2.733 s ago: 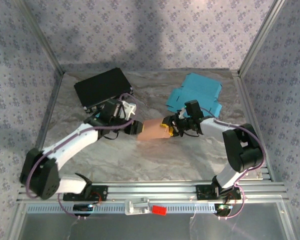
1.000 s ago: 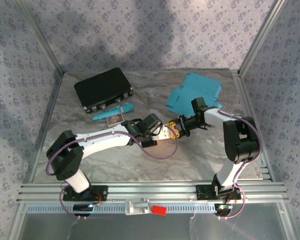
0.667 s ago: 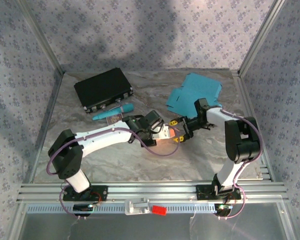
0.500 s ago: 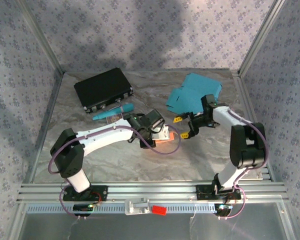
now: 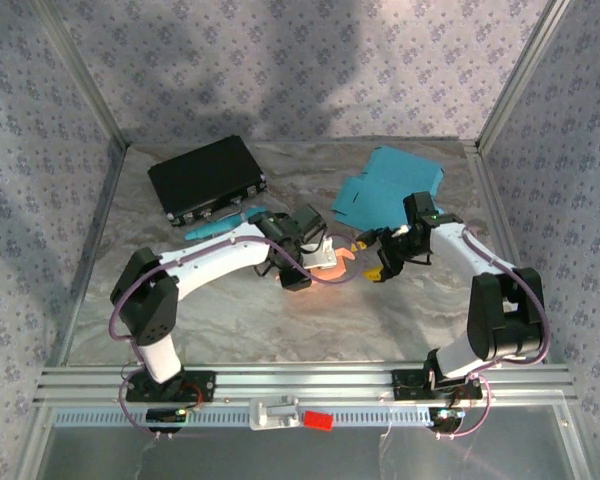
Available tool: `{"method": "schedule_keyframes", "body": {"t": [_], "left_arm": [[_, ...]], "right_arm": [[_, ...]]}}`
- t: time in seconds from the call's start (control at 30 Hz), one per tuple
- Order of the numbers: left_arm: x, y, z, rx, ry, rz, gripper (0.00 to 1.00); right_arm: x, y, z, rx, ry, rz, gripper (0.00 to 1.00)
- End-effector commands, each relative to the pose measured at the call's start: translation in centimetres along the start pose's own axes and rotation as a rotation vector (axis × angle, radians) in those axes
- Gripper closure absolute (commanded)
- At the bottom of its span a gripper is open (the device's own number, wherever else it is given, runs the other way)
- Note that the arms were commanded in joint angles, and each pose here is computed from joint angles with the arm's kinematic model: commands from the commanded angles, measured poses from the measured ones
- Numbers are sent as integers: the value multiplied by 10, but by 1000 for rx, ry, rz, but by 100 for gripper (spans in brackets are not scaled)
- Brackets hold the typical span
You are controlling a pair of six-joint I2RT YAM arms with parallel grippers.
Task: Fold the paper box
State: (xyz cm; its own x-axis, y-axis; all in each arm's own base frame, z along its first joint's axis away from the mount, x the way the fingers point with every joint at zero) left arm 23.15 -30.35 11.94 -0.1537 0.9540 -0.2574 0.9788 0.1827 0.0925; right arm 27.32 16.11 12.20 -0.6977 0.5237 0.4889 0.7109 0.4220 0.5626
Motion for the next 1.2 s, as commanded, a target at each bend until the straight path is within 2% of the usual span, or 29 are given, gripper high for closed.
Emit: {"method": "schedule_keyframes", "body": {"t": [0.0, 0.17, 0.3, 0.5, 0.7, 0.83, 0.93, 1.07, 1.17], "left_arm": [[8, -6, 7, 87, 33, -42, 59], [10, 3, 9, 146, 12, -92, 58], [13, 13, 12, 183, 0, -132, 58], [17, 23, 16, 219, -19, -139, 55], [16, 28, 16, 222, -17, -122, 55], [14, 29, 15, 223, -19, -117, 54], [15, 29, 15, 224, -17, -114, 54], [15, 30, 15, 219, -17, -107, 54], [15, 30, 15, 219, -19, -111, 54]], "right_arm": [[-6, 3, -4, 18, -58, 4, 32], [-13, 8, -26, 85, -201, -139, 36], [-11, 13, -38, 85, -331, -288, 42], [3, 25, -25, 87, -378, -415, 50], [1, 63, -40, 197, -486, -883, 57], [13, 83, -43, 221, -373, -1172, 57], [19, 88, -35, 262, -256, -1303, 60], [11, 82, -18, 379, -163, -1355, 64], [9, 81, -9, 407, -135, -1380, 64]]}}
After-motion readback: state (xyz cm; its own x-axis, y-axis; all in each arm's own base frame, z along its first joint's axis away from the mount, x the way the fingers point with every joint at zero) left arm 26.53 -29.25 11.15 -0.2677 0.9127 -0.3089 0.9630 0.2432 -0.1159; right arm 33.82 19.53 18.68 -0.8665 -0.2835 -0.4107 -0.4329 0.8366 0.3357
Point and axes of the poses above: each hand's point on the last joint's axis, 136 mm out from that joint toward the fingers, its own z axis out along the fingers, its own y axis along the line the jaws close on, x = y × z, the point moved 1 cm from there along -z, back along the fingers, and after that the axes turned 4 degrees about z, right-handed, at the moved point
